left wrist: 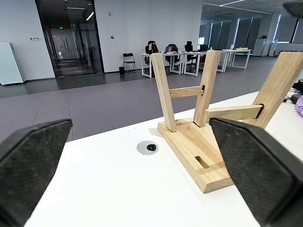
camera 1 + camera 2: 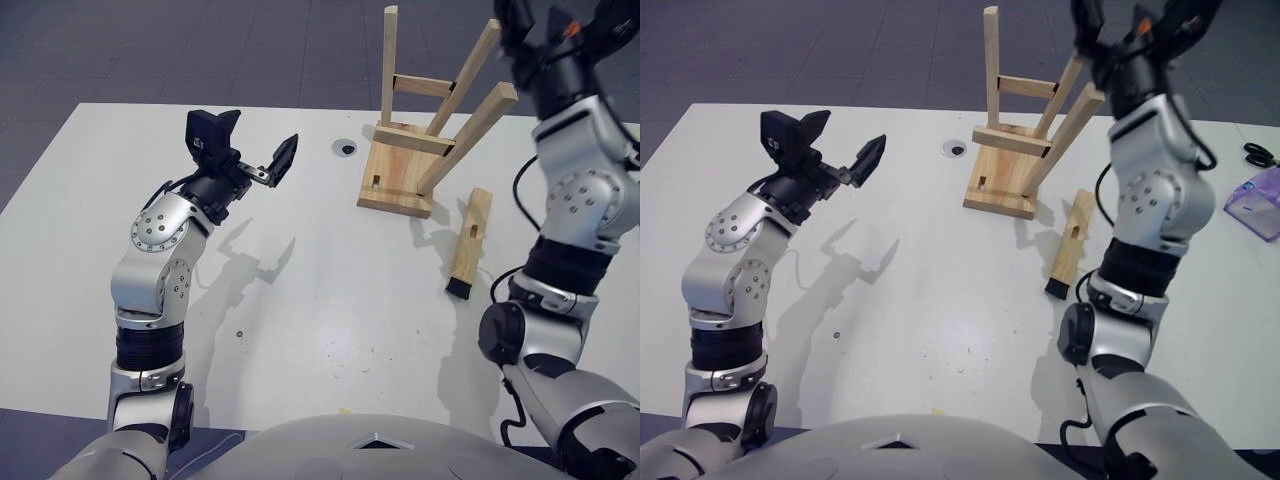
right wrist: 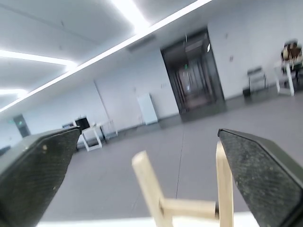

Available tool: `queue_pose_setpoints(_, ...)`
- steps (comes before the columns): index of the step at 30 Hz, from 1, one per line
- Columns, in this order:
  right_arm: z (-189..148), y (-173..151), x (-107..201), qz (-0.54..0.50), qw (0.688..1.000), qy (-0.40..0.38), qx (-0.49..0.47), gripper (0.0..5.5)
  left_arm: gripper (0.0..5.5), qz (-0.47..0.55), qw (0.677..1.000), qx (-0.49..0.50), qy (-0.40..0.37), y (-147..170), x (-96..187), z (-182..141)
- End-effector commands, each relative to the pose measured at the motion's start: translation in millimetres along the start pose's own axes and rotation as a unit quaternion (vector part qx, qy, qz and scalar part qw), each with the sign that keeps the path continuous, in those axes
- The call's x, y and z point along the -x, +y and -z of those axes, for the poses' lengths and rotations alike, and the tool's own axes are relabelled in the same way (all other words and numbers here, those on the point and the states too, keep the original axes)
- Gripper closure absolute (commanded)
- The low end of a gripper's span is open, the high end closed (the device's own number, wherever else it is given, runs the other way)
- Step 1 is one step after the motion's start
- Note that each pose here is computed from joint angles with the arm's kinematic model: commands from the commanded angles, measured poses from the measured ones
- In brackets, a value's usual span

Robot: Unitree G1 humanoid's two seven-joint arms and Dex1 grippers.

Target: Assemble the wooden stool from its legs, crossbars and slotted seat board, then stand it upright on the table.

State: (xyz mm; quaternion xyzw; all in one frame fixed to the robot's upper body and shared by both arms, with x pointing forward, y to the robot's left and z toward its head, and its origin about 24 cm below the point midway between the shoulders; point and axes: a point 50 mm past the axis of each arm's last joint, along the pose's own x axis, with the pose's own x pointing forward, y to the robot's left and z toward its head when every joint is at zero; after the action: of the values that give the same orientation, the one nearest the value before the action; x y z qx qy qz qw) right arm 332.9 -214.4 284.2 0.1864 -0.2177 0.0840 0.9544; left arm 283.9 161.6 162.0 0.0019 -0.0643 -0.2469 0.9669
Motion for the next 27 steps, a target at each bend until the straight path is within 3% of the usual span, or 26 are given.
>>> queue_pose_setpoints(1, -51, 16, -18, -0.032, 0.996, -0.083, 0.020, 0.12, 0.10, -0.003, 1.000, -0.003, 0.006, 0, 1, 3)
queue_pose_setpoints(3, -39, 15, -22, -0.030, 0.997, -0.063, 0.022, 0.12, 0.10, -0.003, 1.000, -0.001, 0.007, 0, 1, 4)
queue_pose_setpoints(6, 46, -10, -15, 0.006, 0.997, 0.069, 0.016, 0.12, 0.10, -0.004, 1.000, 0.003, 0.009, -1, 1, 6)
queue_pose_setpoints(9, 151, -48, 40, 0.075, 0.964, 0.250, 0.039, 0.12, 0.10, -0.001, 1.000, -0.002, 0.012, -3, 0, 8)
queue_pose_setpoints(11, 169, -56, 65, 0.094, 0.955, 0.279, 0.029, 0.12, 0.10, -0.007, 1.000, 0.000, 0.013, 1, 1, 7)
queue_pose_setpoints(17, 135, -40, 43, 0.073, 0.979, 0.188, -0.020, 0.12, 0.10, -0.001, 1.000, 0.004, 0.018, -3, 1, 10)
queue_pose_setpoints(23, 77, -12, 19, 0.034, 0.994, 0.072, -0.077, 0.12, 0.10, 0.003, 1.000, 0.008, 0.017, -6, 0, 11)
queue_pose_setpoints(27, 22, -8, 10, 0.028, 0.989, -0.043, -0.136, 0.12, 0.10, 0.009, 1.000, 0.009, 0.019, -9, 0, 12)
